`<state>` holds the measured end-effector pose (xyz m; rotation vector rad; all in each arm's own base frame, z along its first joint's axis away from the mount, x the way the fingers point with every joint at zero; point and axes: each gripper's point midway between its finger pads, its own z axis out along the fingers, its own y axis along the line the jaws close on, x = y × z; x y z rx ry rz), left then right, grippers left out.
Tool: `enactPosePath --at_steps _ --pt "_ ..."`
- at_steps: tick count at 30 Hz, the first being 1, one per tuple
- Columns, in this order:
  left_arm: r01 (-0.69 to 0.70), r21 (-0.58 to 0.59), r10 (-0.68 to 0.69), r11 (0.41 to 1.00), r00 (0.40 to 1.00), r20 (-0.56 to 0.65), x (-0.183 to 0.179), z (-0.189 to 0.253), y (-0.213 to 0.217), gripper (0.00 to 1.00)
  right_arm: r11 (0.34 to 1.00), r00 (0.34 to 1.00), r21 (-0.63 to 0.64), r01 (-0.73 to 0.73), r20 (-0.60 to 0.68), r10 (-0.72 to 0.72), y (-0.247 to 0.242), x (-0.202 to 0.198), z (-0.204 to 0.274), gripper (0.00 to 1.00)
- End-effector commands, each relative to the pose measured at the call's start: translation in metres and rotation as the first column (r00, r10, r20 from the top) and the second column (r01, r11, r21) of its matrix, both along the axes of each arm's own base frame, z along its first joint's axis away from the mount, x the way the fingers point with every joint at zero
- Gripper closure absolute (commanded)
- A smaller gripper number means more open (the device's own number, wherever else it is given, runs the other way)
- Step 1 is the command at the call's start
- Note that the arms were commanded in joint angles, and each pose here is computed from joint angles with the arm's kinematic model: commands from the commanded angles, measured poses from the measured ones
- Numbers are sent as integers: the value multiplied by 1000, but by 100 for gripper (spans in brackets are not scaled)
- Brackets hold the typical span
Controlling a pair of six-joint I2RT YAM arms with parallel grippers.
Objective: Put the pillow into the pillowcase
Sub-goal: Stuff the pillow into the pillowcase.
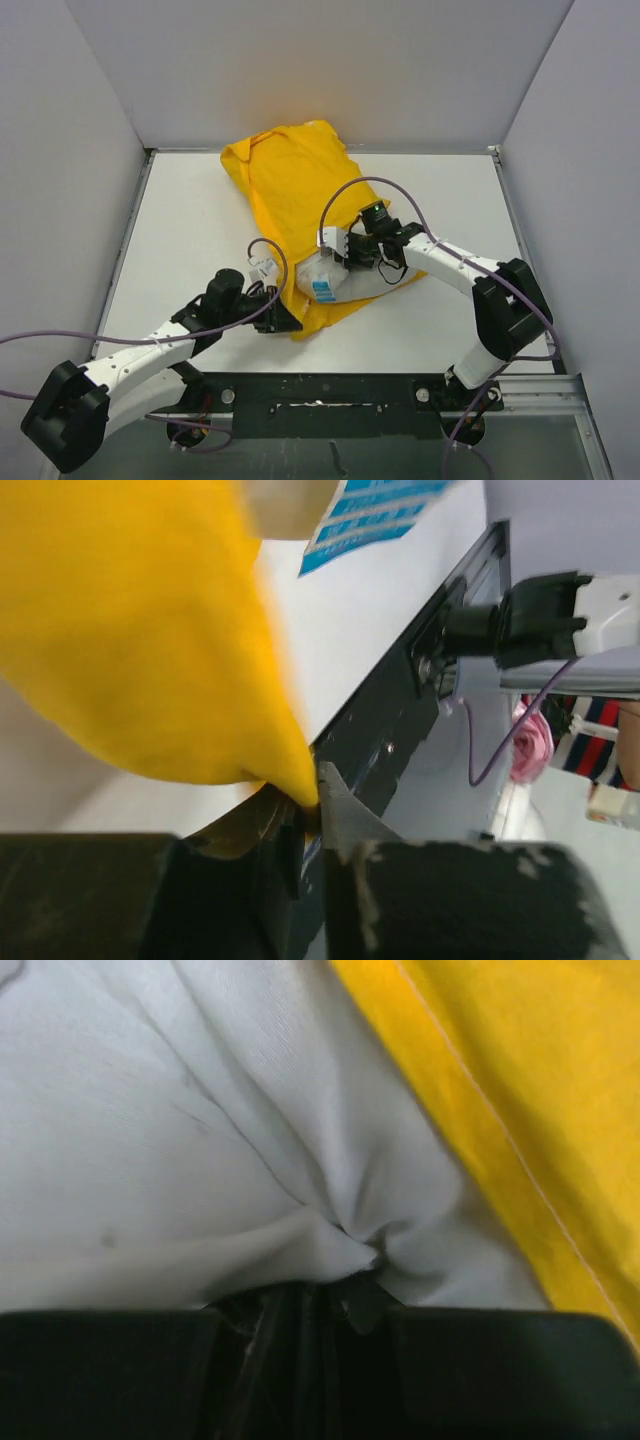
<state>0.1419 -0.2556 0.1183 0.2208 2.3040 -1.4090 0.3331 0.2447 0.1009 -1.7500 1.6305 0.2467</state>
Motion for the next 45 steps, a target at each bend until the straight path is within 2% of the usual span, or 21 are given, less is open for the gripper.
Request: enactPosePath --at_steps 1,3,6,8,10,11,14,17,18,20,21,22,25,29,30,33,35,38,40,43,45 --pt "118 -92 -121 989 992 -31 -21 16 -13 82 981 971 132 -140 -177 163 17 -49 -7 93" --pt "85 -41 -85 996 996 5 -14 20 -7 66 952 938 199 -231 -212 272 20 -73 8 71" --pt "-5 43 -1 999 989 147 -3 47 12 46 890 891 344 -298 -234 389 15 -101 53 36" --pt "-72 45 58 996 961 269 4 71 26 30 816 872 493 -301 -204 445 2 -116 96 18" --pt "-136 10 123 991 918 377 12 94 36 15 745 879 602 -288 -142 455 -14 -124 132 5" --pt "-149 -22 144 989 893 427 16 106 37 11 725 893 634 -270 -116 434 -23 -124 145 0" --pt "-126 -76 147 989 847 510 28 135 26 9 688 949 712 -144 -96 299 -57 -107 170 2" --pt "-38 -44 55 998 847 528 41 153 -4 10 691 983 718 85 -173 59 -98 -70 172 2" --pt "-14 -8 16 1000 842 539 45 153 -17 10 685 976 703 190 -210 -54 -114 -54 166 2" --pt "26 81 -71 996 780 622 46 161 -49 10 642 922 662 386 -292 -254 -146 -26 152 2" --pt "45 148 -135 988 721 680 43 163 -68 10 599 875 638 485 -346 -340 -163 -14 144 2" --pt "61 237 -222 970 626 748 40 163 -86 9 554 827 615 562 -392 -403 -178 -6 137 2" --pt "129 441 -456 888 364 812 16 154 -147 6 437 680 522 733 -534 -502 -215 10 114 1" --pt "91 637 -640 766 10 768 21 128 -201 2 386 606 468 795 -595 -528 -231 15 96 1" --pt "61 670 -668 740 -48 742 29 119 -210 2 382 601 464 799 -597 -531 -232 15 94 1" --pt "-41 763 -759 646 -143 635 60 89 -232 2 372 594 464 804 -598 -537 -235 16 92 1" --pt "-99 803 -804 588 -179 567 81 72 -240 2 369 591 462 807 -599 -541 -236 16 91 1" --pt "-158 842 -853 515 -184 487 110 44 -246 2 370 588 458 809 -599 -544 -237 16 88 2" --pt "-224 851 -880 474 -152 450 132 28 -245 2 370 585 454 810 -603 -542 -237 16 86 1" --pt "-387 823 -903 416 -70 424 171 18 -232 2 373 585 452 811 -605 -540 -237 16 84 1" --pt "-434 803 -894 408 -12 448 188 22 -221 4 376 587 451 809 -607 -536 -236 16 83 1"
